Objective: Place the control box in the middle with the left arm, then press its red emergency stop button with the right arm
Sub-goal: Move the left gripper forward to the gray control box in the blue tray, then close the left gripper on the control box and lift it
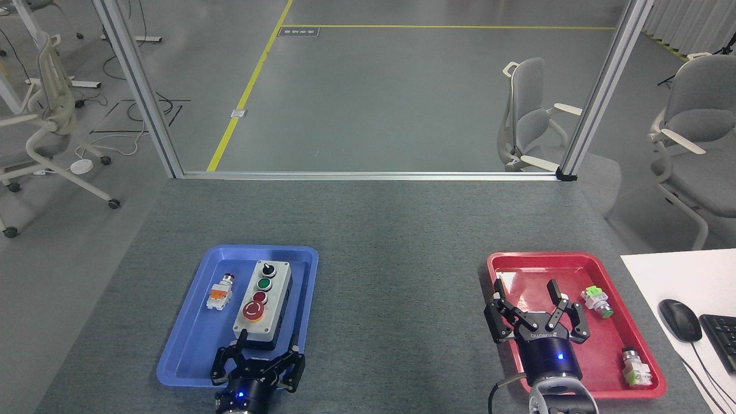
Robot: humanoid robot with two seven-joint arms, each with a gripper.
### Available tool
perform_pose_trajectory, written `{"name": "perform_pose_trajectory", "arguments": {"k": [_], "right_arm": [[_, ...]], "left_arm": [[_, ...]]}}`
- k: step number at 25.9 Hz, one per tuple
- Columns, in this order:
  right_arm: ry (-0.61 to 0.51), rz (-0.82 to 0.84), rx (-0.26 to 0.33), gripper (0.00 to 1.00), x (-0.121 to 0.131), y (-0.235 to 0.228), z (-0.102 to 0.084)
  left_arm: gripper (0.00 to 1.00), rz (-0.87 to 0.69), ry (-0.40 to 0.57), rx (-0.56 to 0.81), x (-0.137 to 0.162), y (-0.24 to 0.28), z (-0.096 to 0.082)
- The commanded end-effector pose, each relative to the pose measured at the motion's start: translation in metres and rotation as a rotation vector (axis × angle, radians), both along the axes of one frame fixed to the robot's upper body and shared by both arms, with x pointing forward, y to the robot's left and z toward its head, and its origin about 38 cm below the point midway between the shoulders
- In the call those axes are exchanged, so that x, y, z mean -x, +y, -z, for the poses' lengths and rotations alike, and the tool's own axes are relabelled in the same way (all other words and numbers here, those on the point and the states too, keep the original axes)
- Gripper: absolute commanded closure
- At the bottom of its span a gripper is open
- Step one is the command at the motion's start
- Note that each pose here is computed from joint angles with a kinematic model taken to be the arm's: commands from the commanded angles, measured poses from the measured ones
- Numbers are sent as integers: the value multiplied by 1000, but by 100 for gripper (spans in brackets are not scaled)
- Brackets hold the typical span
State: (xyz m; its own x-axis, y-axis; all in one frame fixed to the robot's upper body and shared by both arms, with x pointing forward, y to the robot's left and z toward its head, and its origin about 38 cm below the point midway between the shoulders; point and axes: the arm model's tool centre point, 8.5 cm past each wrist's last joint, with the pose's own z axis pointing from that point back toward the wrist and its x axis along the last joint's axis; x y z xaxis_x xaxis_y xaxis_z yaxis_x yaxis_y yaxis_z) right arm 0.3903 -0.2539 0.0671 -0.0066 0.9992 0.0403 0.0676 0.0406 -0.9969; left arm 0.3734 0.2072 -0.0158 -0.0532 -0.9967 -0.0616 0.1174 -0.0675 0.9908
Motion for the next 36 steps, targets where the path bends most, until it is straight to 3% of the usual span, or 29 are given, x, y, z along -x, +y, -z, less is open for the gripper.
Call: {"name": "perform_pose_trajectory", "arguments": {"k": [1,8,18,26,36], "right_arm": [[16,23,-3,3,0,-1,2],[16,23,-5,3,0,2,3],[16,22,-10,3,0,4,3],[17,14,-27,3,0,11,4],[15,0,-22,3,0,15,4]], "left_arm": [[1,-3,5,-1,2,5,2],[1,-46,-20,-9,0,33,-4],[1,-55,-40,-2,-17,30,-15],[1,-66,40,8,-38,26,5],[1,-68,51,19,-47,25,6]]}}
